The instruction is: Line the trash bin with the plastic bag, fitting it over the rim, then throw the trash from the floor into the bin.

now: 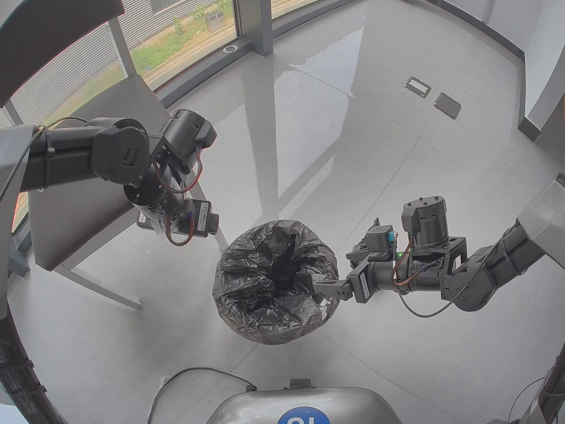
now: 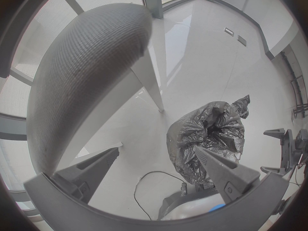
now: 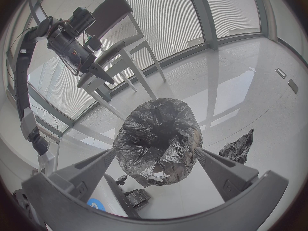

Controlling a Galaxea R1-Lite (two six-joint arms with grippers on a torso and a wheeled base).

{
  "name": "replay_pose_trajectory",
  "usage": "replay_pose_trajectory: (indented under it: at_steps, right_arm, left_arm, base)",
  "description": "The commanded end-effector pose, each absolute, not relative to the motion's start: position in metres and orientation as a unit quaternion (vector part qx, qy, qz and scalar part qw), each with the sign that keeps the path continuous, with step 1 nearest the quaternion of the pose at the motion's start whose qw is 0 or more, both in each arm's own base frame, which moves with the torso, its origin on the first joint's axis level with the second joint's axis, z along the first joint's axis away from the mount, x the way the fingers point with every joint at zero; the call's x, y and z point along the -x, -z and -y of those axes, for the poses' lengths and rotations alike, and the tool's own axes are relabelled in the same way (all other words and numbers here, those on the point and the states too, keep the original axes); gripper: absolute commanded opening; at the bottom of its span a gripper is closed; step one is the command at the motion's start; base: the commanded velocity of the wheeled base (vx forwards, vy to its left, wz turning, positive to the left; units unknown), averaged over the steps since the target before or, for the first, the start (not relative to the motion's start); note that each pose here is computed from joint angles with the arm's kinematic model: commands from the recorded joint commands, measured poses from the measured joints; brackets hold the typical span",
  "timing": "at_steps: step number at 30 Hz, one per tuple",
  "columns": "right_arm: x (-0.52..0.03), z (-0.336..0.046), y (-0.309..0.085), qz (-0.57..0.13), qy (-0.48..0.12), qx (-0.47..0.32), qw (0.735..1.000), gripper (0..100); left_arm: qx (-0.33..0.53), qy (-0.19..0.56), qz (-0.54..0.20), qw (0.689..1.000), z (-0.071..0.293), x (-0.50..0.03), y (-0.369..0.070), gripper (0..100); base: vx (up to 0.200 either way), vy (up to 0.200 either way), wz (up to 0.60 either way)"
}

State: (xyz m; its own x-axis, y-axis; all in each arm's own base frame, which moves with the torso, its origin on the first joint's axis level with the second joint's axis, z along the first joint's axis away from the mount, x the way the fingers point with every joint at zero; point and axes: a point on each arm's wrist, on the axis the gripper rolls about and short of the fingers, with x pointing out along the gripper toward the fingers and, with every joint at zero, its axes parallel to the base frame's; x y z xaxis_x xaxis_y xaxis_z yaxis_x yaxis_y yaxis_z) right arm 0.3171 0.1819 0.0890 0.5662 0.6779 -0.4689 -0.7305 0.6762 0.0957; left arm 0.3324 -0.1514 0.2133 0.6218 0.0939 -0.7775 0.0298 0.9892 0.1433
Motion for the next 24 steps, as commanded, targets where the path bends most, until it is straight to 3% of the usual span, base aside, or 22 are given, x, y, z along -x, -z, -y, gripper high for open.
replay_pose_trajectory:
  at_steps: [1, 4, 6, 8, 12, 17, 19, 23, 24]
  right_arm:
    - [-0.316, -0.181, -0.089, -0.242, -0.399, 0.056, 0.883, 100]
    - [-0.316, -0.177, -0.086, -0.247, -0.394, 0.057, 0.883, 100]
    - [-0.322, -0.164, -0.086, -0.252, -0.372, 0.037, 0.893, 100]
    - [-0.323, -0.154, -0.089, -0.253, -0.352, 0.004, 0.901, 100]
    - [-0.320, -0.143, -0.095, -0.240, -0.340, -0.007, 0.909, 100]
    - [-0.320, -0.126, -0.092, -0.226, -0.329, 0.041, 0.916, 100]
    - [-0.321, -0.115, -0.127, -0.164, -0.322, 0.052, 0.931, 100]
    - [-0.323, -0.090, -0.123, -0.187, -0.288, 0.042, 0.938, 100]
    - [-0.327, -0.084, -0.129, -0.165, -0.284, 0.069, 0.942, 100]
  left_arm:
    - [-0.073, -0.007, -0.433, 0.899, 0.156, -0.322, -0.217, 100]
    - [-0.069, 0.000, -0.429, 0.901, 0.157, -0.319, -0.217, 100]
    - [0.048, 0.098, -0.365, 0.924, 0.169, -0.317, -0.242, 100]
    - [0.104, 0.176, -0.337, 0.919, 0.169, -0.312, -0.252, 100]
    - [0.030, 0.179, -0.334, 0.925, 0.159, -0.307, -0.239, 100]
    - [-0.013, 0.172, -0.334, 0.927, 0.156, -0.300, -0.226, 100]
    - [0.000, 0.178, -0.277, 0.944, 0.151, -0.305, -0.255, 100]
    - [-0.005, 0.163, -0.310, 0.937, 0.135, -0.297, -0.245, 100]
    - [0.000, 0.164, -0.303, 0.939, 0.134, -0.295, -0.247, 100]
  base:
    - [0.000, 0.000, 0.00]
    - [0.000, 0.000, 0.00]
    - [0.000, 0.000, 0.00]
    - [0.000, 0.000, 0.00]
    - [0.000, 0.000, 0.00]
    - [0.000, 0.000, 0.00]
    - [0.000, 0.000, 0.00]
    - [0.000, 0.000, 0.00]
    - [0.000, 0.000, 0.00]
